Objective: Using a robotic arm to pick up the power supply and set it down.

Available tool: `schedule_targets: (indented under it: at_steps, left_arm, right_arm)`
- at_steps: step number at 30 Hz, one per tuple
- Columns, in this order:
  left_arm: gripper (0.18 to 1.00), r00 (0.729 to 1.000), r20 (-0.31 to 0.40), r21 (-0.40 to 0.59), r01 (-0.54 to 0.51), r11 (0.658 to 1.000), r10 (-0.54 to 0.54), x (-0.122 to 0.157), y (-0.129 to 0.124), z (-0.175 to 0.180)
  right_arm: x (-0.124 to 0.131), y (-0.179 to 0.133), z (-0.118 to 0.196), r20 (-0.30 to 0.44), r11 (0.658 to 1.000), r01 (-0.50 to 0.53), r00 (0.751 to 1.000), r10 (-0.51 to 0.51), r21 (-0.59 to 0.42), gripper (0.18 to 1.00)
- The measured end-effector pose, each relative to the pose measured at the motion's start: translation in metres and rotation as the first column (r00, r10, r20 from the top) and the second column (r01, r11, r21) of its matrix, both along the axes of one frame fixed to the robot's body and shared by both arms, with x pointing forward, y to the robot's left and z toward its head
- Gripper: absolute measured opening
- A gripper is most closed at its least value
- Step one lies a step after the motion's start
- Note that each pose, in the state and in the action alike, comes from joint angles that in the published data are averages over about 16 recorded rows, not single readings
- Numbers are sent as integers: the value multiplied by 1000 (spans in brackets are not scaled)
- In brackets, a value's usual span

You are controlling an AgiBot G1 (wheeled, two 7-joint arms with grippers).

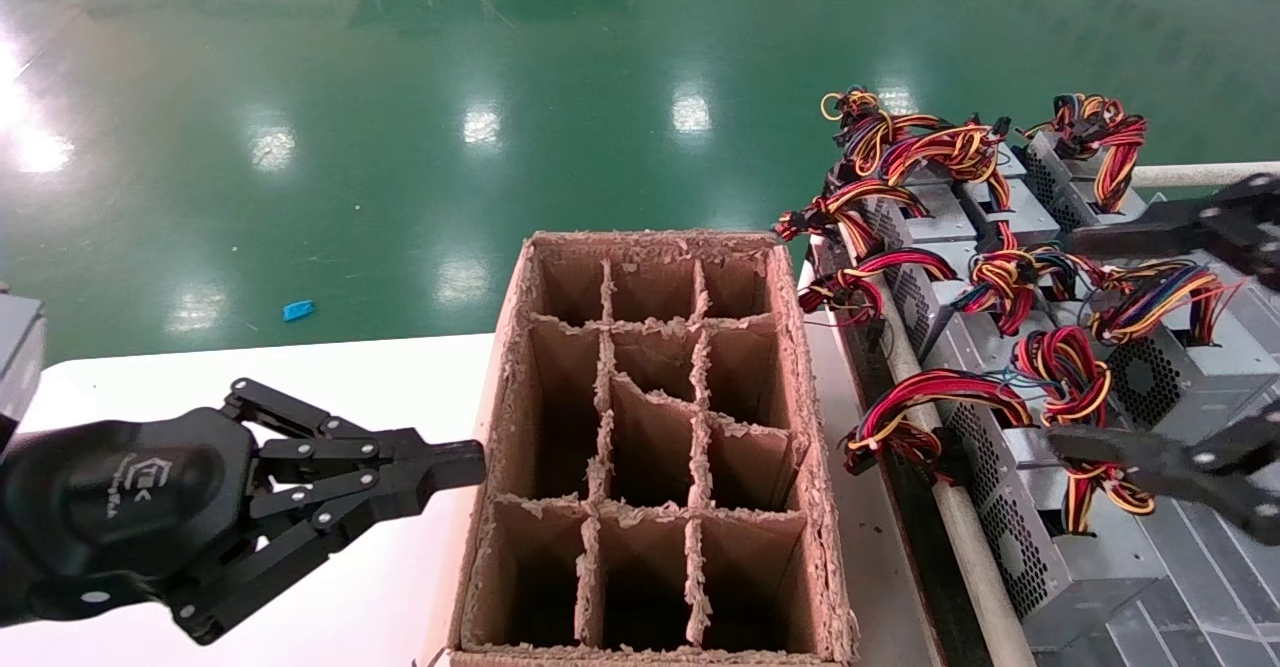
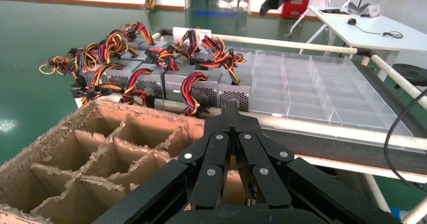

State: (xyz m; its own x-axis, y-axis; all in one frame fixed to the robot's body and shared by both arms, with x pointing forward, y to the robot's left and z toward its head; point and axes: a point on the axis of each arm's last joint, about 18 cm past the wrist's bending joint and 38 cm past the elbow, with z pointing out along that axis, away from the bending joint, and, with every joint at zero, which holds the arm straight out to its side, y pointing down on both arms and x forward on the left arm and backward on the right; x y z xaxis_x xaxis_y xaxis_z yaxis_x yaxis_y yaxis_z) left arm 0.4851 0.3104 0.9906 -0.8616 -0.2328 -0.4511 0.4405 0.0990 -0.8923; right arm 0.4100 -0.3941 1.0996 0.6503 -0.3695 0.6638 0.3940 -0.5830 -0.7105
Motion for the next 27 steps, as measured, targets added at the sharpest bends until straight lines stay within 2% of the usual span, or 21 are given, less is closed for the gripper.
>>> schedule_targets:
  at_steps: [17, 27]
  left_arm:
    - [204, 1000, 0, 0, 0, 1000, 0, 0, 0, 0]
    - [292, 1000, 0, 0, 0, 1000, 0, 0, 0, 0]
  right_arm:
    - [30, 40, -24, -42, 982, -185, 982, 186, 31, 1000]
    - [45, 60, -44, -58, 955, -284, 955, 289, 88, 1000]
